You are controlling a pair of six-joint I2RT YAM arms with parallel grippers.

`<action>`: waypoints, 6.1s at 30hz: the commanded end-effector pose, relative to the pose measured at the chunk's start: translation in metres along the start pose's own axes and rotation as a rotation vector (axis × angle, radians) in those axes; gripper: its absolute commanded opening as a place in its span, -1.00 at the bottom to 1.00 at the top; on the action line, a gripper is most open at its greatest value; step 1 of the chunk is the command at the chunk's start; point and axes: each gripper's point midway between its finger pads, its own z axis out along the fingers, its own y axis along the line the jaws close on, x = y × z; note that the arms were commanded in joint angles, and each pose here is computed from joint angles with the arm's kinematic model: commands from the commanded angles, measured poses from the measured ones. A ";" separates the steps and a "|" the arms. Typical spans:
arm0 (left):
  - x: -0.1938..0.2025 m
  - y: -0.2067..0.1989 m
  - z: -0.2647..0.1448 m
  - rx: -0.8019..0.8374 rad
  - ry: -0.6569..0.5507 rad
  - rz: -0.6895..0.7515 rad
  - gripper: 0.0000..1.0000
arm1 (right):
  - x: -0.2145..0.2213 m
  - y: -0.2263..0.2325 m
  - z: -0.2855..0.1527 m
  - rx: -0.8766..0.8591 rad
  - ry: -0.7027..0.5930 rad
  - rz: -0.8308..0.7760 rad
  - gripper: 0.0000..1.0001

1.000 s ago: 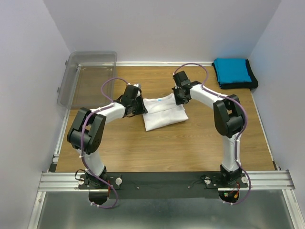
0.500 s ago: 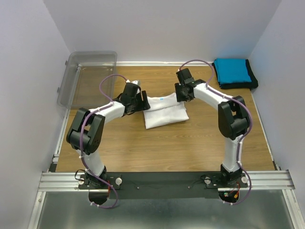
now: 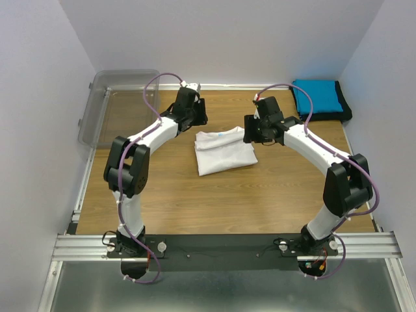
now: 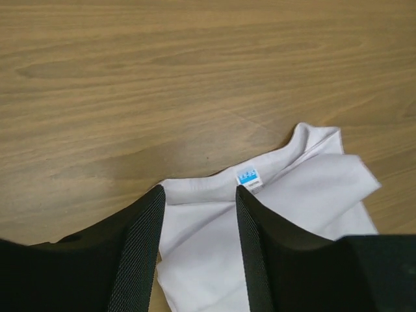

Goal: Fold and stack the t-shirts
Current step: Fold the tshirt

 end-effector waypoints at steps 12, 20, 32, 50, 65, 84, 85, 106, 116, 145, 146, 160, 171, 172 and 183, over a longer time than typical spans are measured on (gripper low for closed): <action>0.100 0.027 0.045 -0.019 0.294 -0.008 -0.50 | 0.070 0.023 -0.021 -0.177 0.121 0.090 0.28; 0.169 0.025 0.009 -0.002 0.395 -0.262 -0.60 | 0.080 0.010 -0.028 -0.131 0.103 0.084 0.28; 0.257 -0.133 -0.095 0.311 0.548 -0.428 -0.59 | 0.082 0.006 -0.051 -0.128 0.056 0.124 0.29; 0.235 -0.174 -0.121 0.288 0.385 -0.515 -0.44 | 0.144 -0.009 -0.072 -0.112 0.214 0.091 0.32; 0.241 -0.154 -0.070 0.264 0.407 -0.402 -0.48 | 0.171 0.003 -0.060 -0.179 0.336 0.105 0.32; 0.270 -0.151 -0.065 0.300 0.496 -0.374 -0.70 | 0.151 0.017 -0.038 -0.218 0.323 0.136 -0.90; 0.269 -0.151 -0.066 0.301 0.495 -0.372 -0.71 | 0.148 0.018 -0.039 -0.218 0.316 0.140 -0.98; 0.274 -0.155 -0.070 0.312 0.503 -0.388 -0.70 | 0.167 0.033 -0.042 -0.300 0.372 0.213 -0.69; 0.254 -0.149 -0.083 0.291 0.461 -0.424 -0.49 | 0.147 0.044 -0.055 -0.361 0.318 0.220 -0.15; 0.143 -0.113 -0.123 0.123 0.136 -0.361 -0.18 | 0.188 0.073 -0.055 -0.565 0.380 0.232 0.13; 0.140 -0.118 -0.120 0.132 0.140 -0.351 -0.19 | 0.185 0.075 -0.057 -0.571 0.373 0.234 0.13; 0.153 -0.175 -0.057 0.271 0.288 -0.206 -0.55 | 0.172 0.050 -0.082 -0.474 0.212 0.322 -0.32; 0.209 -0.094 -0.017 0.117 0.384 -0.254 -0.67 | 0.250 0.035 -0.060 -0.443 0.359 0.384 -0.60; 0.211 -0.089 -0.015 0.111 0.390 -0.254 -0.67 | 0.256 0.034 -0.059 -0.435 0.375 0.397 -0.60; 0.187 -0.086 0.010 0.140 0.357 -0.210 -0.64 | 0.230 0.053 -0.077 -0.551 0.321 0.405 -0.59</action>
